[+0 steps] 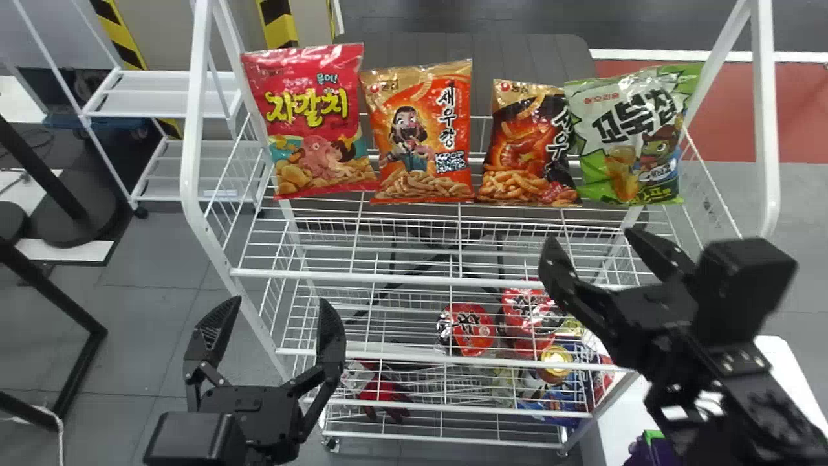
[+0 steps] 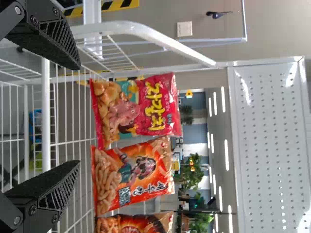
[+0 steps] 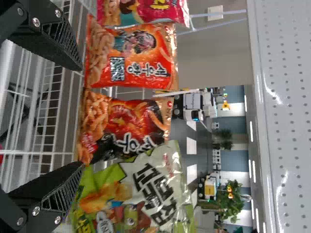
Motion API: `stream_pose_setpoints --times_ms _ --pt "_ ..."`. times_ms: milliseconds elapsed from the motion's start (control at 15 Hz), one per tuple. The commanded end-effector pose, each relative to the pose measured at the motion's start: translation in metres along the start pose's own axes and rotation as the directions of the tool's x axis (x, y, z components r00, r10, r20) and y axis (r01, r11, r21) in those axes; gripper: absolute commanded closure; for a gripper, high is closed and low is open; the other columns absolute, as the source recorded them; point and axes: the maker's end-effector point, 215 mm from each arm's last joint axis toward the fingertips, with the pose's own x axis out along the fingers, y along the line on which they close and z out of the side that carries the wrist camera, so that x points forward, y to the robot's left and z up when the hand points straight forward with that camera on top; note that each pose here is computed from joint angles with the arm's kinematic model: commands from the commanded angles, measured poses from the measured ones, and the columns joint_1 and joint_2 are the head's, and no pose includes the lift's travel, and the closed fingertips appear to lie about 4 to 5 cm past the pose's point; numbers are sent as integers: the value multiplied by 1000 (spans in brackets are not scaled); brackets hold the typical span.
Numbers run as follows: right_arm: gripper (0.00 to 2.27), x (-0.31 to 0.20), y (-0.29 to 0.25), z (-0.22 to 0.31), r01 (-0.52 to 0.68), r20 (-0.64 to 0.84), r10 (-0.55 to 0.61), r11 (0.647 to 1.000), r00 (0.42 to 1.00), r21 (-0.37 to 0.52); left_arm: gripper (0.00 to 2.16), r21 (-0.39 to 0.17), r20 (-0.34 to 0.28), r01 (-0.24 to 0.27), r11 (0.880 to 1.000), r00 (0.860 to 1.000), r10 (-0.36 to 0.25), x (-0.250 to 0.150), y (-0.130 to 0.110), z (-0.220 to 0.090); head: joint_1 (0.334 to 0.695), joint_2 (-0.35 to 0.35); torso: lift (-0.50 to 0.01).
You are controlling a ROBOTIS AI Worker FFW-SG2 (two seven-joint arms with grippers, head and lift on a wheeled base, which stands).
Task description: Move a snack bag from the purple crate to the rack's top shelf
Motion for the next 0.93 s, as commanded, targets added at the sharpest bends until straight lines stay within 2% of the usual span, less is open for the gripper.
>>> stream_pose_setpoints --times_ms 0,200,333,600,867 --pt "140 -24 -6 -2 8 45 -7 1000 999 -8 137 -4 4 4 1000 1000 -4 -6 3 14 695 25 0" --pt "144 -58 -2 16 0 195 -1 1000 981 4 137 -13 7 1 1000 1000 -1 -9 3 18 695 14 0" --pt "144 -83 -6 12 15 217 -23 999 976 36 137 -19 11 6 1000 1000 -6 -10 0 20 695 10 0" --pt "144 -112 -9 -15 45 149 -55 997 987 67 137 -12 2 -9 1000 1000 9 -23 3 20 695 -14 0" --pt "144 -116 -16 -10 53 154 -64 996 986 71 137 -8 7 -19 1000 1000 19 -27 5 23 695 -24 0"
